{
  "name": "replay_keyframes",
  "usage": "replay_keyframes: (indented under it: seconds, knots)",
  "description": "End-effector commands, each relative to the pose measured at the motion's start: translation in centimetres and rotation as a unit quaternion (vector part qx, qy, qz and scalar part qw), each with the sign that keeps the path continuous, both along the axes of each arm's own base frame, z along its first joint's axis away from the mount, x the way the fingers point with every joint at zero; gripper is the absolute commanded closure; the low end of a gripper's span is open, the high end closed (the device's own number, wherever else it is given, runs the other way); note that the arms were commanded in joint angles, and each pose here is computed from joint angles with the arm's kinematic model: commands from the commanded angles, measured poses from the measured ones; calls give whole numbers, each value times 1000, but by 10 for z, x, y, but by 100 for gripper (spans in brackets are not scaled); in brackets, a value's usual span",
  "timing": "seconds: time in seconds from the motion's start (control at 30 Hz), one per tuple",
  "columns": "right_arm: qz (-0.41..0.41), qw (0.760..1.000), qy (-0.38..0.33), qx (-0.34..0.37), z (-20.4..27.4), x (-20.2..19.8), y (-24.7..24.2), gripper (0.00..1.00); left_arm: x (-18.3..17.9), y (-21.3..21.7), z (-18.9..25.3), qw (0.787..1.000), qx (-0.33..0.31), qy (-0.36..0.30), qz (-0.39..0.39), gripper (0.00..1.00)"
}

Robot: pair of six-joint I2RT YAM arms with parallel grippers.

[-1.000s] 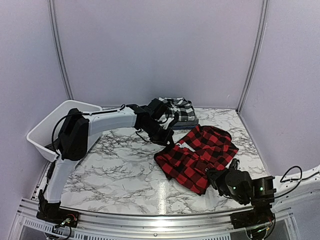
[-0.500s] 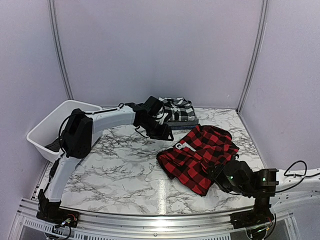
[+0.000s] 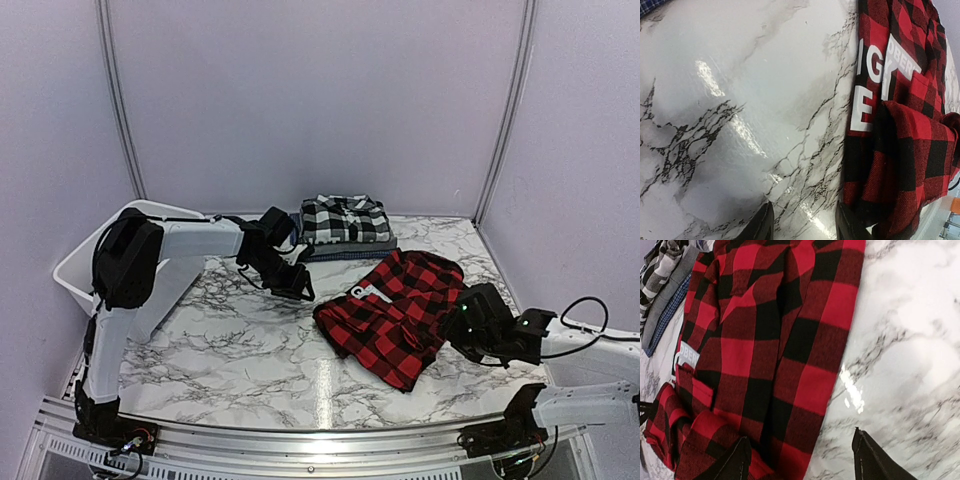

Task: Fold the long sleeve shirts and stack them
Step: Fold the rectangle-folded shirt at the center of the board, then move the 2/3-rectangle-folded shirt to the center of the board.

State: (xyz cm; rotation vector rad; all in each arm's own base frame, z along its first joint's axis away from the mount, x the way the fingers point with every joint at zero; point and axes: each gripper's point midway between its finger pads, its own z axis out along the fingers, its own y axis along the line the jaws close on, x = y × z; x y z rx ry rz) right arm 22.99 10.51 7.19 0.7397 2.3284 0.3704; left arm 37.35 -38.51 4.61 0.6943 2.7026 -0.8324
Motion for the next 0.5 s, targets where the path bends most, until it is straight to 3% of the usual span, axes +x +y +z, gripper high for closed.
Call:
replay_keyframes:
  seconds: [0.0, 0.23, 0.47]
  knots:
    - [39, 999, -20, -23, 16, 23, -3, 37, -8, -13, -1, 999, -25, 8, -26, 57]
    - [61, 997, 1, -51, 3, 44, 1, 40, -32, -25, -16, 999, -18, 27, -35, 55]
    - [65, 993, 18, -98, -9, 60, -5, 41, -54, -22, -32, 999, 1, 48, -18, 63]
